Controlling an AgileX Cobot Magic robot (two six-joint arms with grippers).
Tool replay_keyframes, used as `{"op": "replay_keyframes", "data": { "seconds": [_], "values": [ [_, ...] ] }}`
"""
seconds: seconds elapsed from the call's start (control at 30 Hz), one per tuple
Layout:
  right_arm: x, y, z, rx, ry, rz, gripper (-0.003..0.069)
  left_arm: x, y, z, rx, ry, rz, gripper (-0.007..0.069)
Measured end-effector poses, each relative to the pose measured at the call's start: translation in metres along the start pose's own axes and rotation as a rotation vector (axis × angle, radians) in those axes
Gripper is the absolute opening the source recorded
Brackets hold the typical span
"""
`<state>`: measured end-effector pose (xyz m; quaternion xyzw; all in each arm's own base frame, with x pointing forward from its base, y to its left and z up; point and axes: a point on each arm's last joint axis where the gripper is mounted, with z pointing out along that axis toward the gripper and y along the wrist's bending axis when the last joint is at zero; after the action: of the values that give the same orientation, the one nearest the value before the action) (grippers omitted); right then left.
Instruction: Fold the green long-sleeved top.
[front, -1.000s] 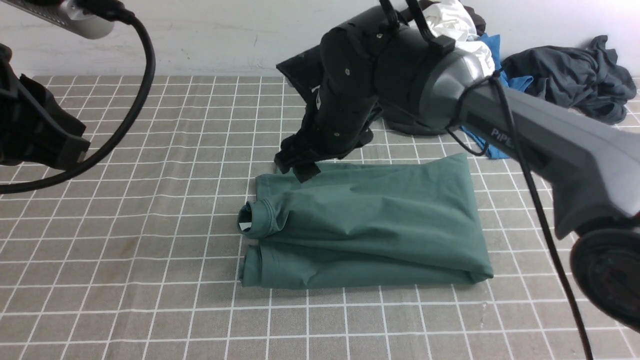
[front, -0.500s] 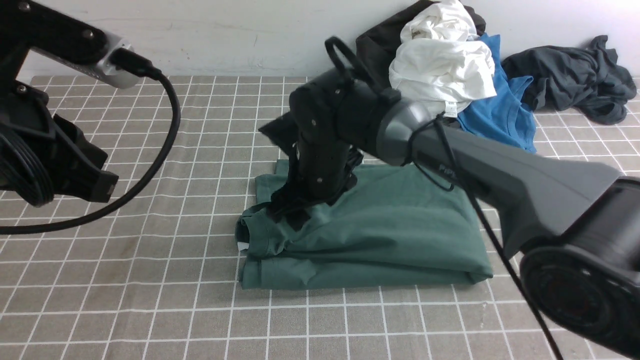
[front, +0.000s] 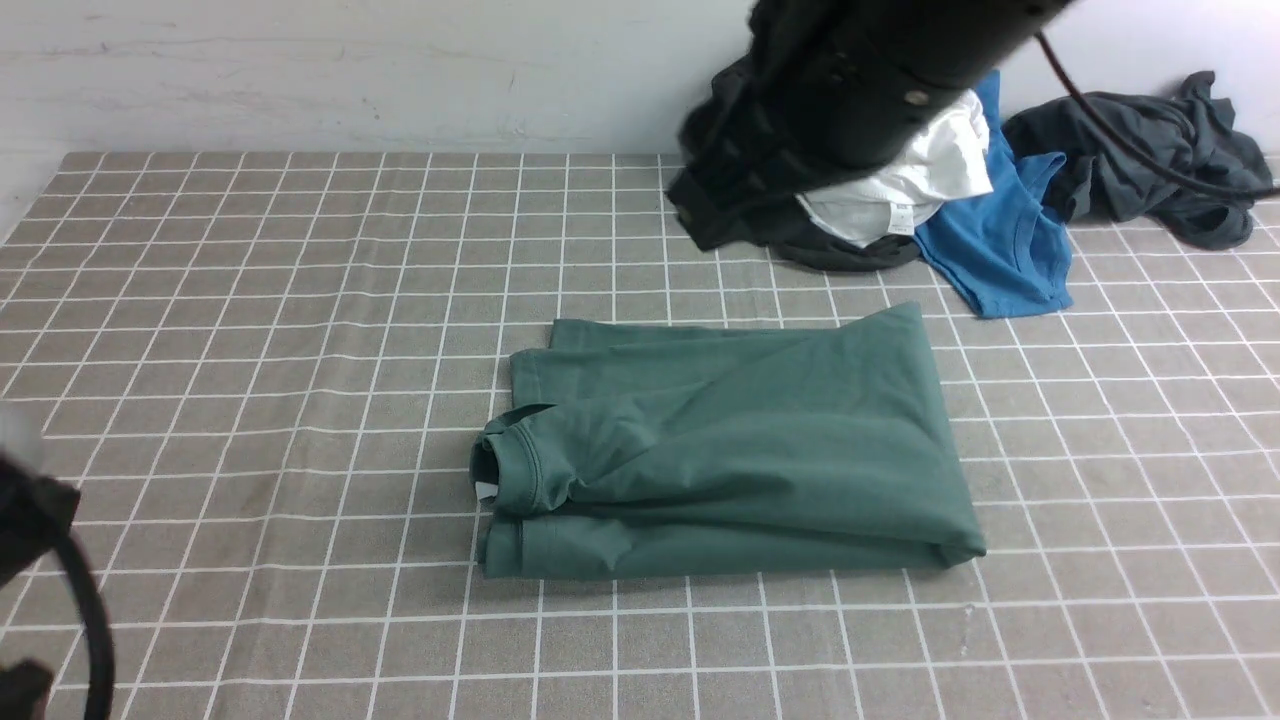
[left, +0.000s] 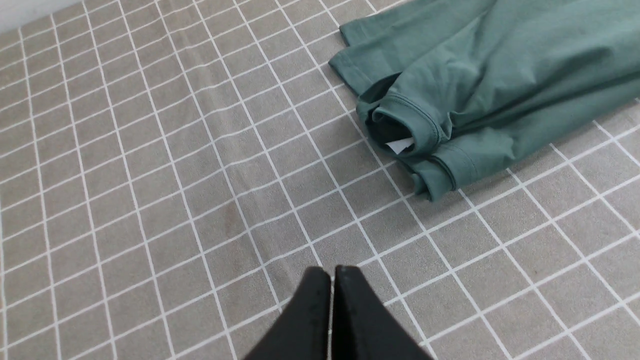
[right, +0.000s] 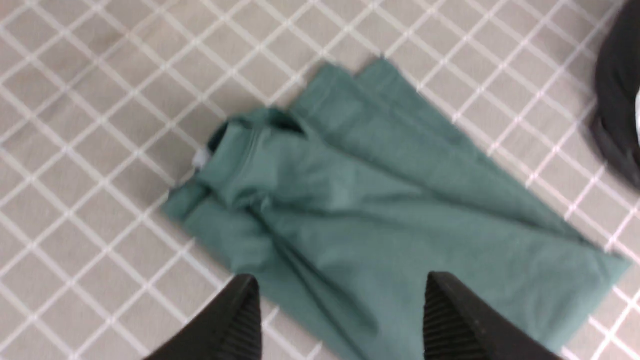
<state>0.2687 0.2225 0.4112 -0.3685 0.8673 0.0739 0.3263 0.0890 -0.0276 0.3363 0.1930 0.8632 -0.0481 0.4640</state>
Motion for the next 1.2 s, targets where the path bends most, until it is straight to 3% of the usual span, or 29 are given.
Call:
{"op": "replay_keyframes", "data": {
  "seconds": [0.2,0.23,0.3,0.37,0.47,0.73,1.2],
  "values": [
    [0.061,0.006,-0.042,0.009,-0.16,0.041,0.0231,0.046,-0.01,-0.008,-0.016,-0.155,-0.032,-0.0007],
    [0.08,0.008,-0.054,0.011,-0.211,0.048,0.0179,0.055,-0.011,-0.006,-0.026,-0.2,-0.037,-0.0007],
    [0.093,0.009,-0.062,0.014,-0.256,0.049,0.0147,0.06,-0.012,-0.007,-0.032,-0.229,-0.037,-0.0007],
    [0.121,0.011,-0.086,0.022,-0.37,0.052,0.0057,0.067,-0.013,-0.006,-0.041,-0.269,-0.038,-0.0007],
    [0.144,0.013,-0.104,0.029,-0.467,0.054,0.0006,0.07,-0.014,-0.007,-0.041,-0.279,-0.038,-0.0007],
    [0.188,0.017,-0.145,0.048,-0.675,0.059,-0.0013,0.07,-0.014,-0.007,-0.039,-0.278,-0.039,-0.0007],
    [0.199,0.018,-0.143,0.043,-0.597,0.063,-0.0014,0.07,-0.014,-0.007,-0.037,-0.278,-0.041,-0.0007]
  ]
}}
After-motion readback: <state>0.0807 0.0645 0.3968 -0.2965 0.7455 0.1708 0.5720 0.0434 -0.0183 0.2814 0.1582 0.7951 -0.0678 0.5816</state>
